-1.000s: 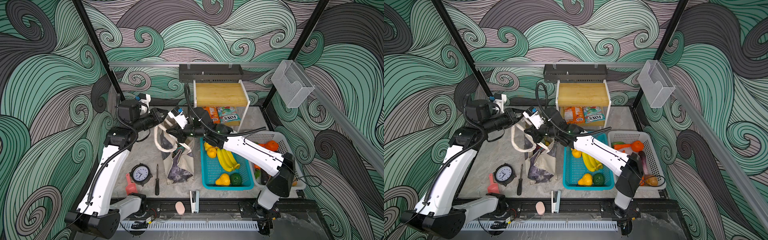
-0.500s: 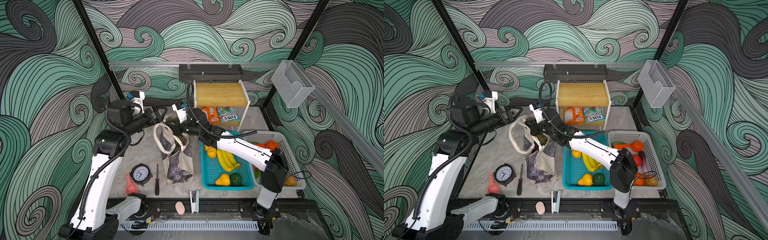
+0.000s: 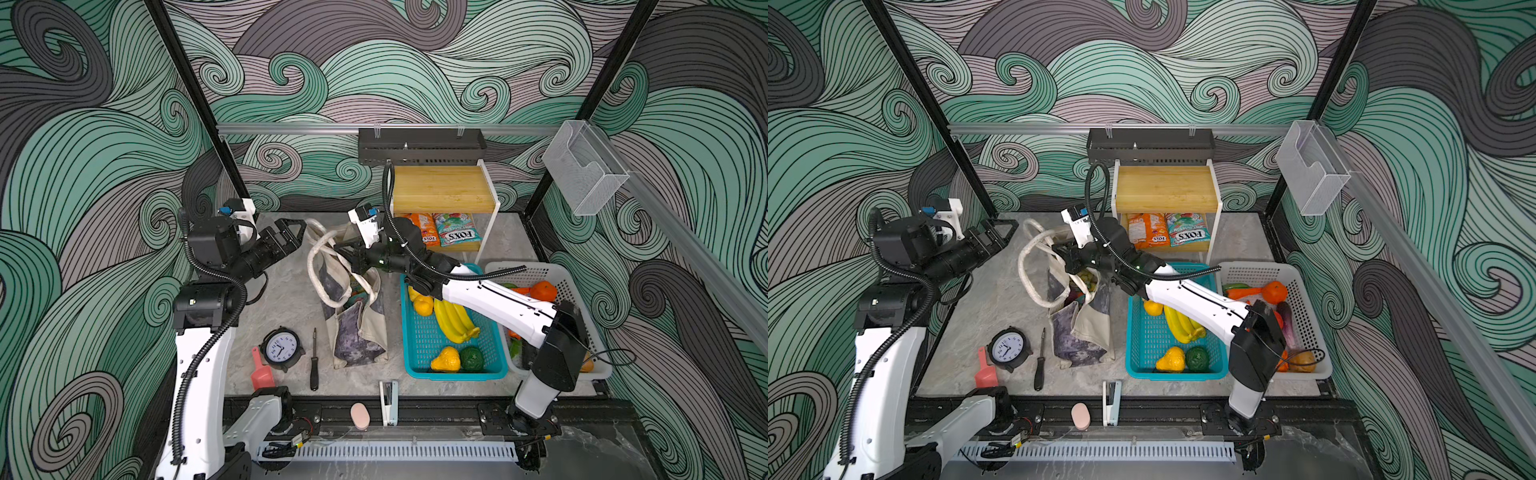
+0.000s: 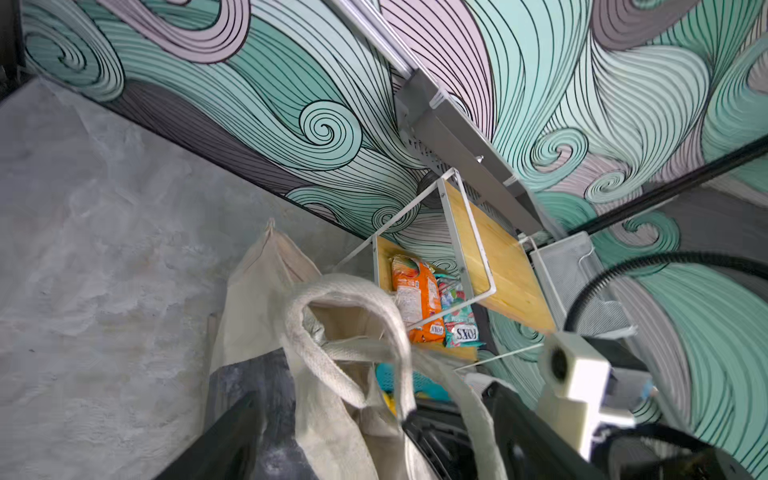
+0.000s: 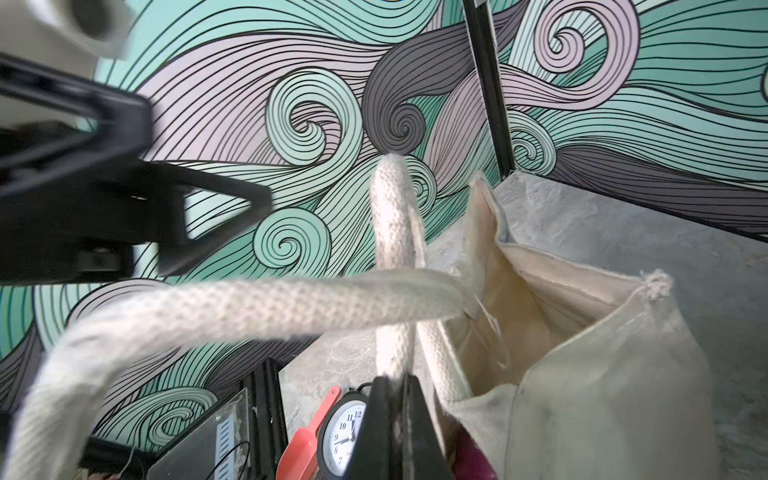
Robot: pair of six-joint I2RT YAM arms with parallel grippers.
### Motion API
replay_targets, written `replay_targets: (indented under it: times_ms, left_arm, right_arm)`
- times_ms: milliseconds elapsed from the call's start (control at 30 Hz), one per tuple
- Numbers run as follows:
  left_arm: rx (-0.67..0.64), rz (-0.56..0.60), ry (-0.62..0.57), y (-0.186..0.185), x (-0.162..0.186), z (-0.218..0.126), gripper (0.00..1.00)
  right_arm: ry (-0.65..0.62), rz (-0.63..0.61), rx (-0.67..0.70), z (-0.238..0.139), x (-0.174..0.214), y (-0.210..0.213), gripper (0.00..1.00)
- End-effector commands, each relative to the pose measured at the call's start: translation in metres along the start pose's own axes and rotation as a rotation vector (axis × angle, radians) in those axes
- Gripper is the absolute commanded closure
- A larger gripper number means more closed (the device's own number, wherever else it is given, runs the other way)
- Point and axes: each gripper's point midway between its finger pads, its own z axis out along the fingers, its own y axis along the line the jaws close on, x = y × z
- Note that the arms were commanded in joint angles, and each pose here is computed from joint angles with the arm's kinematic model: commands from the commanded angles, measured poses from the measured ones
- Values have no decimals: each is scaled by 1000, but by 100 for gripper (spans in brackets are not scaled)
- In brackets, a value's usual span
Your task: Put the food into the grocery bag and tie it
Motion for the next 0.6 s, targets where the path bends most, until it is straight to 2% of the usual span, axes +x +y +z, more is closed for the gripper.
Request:
replay_targets:
  times_ms: [0, 200, 267, 367, 433, 533, 567]
  left_arm:
    - [152, -159, 9, -18, -9, 13, 10]
    - [178, -319, -39, -14, -17, 16, 2]
    - [157, -396, -15, -5, -10, 22, 1]
    - [247, -486, 81, -13, 0, 35, 1]
    - [269, -505, 127, -14, 5, 43, 10]
    - [268, -504, 175, -12, 12, 49, 37]
    - [267, -495, 181, -12, 13, 49, 41]
  right_arm:
    - [8, -64, -94, -16, -4, 23, 100]
    - [42, -106, -171, -19, 3, 38, 100]
    - [42, -119, -183, -20, 3, 41, 100]
    - [57, -133, -181, -19, 7, 41, 100]
    - [66, -138, -182, -20, 9, 42, 100]
    - [63, -148, -184, -23, 9, 43, 100]
    - [61, -150, -184, -24, 8, 44, 100]
